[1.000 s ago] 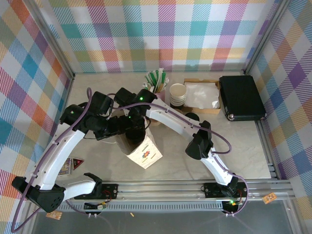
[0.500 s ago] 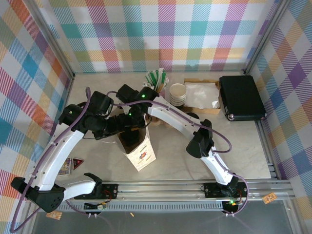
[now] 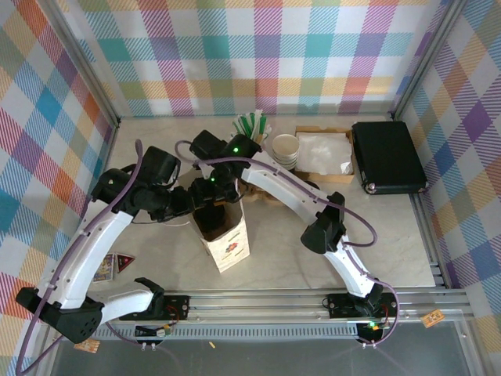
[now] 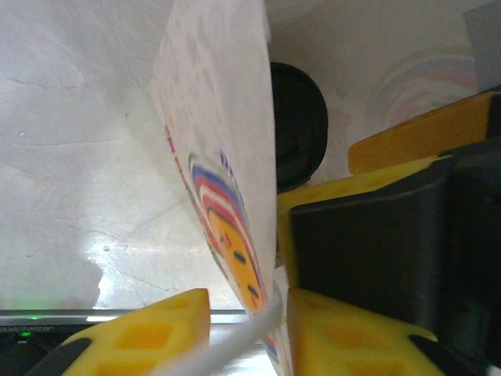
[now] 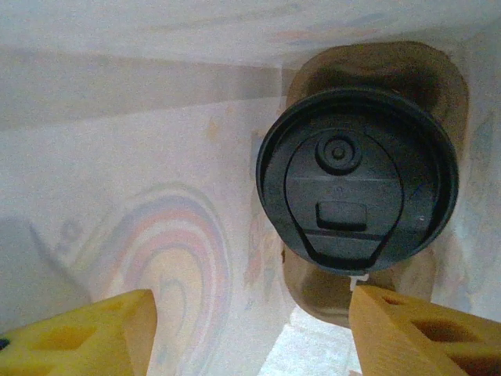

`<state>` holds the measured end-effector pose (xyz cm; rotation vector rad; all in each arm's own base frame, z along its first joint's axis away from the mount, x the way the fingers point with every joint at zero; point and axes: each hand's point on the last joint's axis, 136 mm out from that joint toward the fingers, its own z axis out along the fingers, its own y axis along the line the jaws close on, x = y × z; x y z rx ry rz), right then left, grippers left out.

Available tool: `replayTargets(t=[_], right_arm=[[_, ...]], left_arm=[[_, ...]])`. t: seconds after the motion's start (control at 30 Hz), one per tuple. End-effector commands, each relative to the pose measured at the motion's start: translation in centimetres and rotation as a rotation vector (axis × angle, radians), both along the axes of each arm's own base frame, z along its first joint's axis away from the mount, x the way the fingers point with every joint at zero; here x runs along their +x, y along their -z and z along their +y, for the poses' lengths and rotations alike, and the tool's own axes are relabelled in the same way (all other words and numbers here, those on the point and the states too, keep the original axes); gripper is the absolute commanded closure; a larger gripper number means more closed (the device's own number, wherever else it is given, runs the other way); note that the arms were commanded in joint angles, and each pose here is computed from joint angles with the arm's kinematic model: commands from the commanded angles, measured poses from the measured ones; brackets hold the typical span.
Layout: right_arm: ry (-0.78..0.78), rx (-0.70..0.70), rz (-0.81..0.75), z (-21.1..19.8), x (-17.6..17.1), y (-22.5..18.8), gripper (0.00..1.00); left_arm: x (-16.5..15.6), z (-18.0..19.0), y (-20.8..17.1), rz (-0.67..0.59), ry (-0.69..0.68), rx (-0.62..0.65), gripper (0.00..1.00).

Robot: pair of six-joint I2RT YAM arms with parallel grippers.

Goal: Pack the takeout coffee

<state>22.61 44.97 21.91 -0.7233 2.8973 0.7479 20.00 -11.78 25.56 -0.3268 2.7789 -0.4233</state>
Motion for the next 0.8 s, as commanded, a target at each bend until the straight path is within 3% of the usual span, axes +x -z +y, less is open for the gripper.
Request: replayTargets(t=[0.0,0.47,0.77], right_arm=[[-0.022,0.140,-0.051,1.3,-1.2,-4.9,0.34],[-0.022,0.135,-0.087,1.2,-1.2,-5.4,0.39],[-0.016,0.146,-0.124,1.0,-1.1,-6.4,0.40]], left_arm=[[0.2,-1.6,-1.3,-0.035,0.064,-0.068,0.60],[0.4,-2.1,-3.9,-0.127,0.086,-0.131,0.55],[0.9,-2.1,-6.3,-0.228,0.101,-0.154,0.41]])
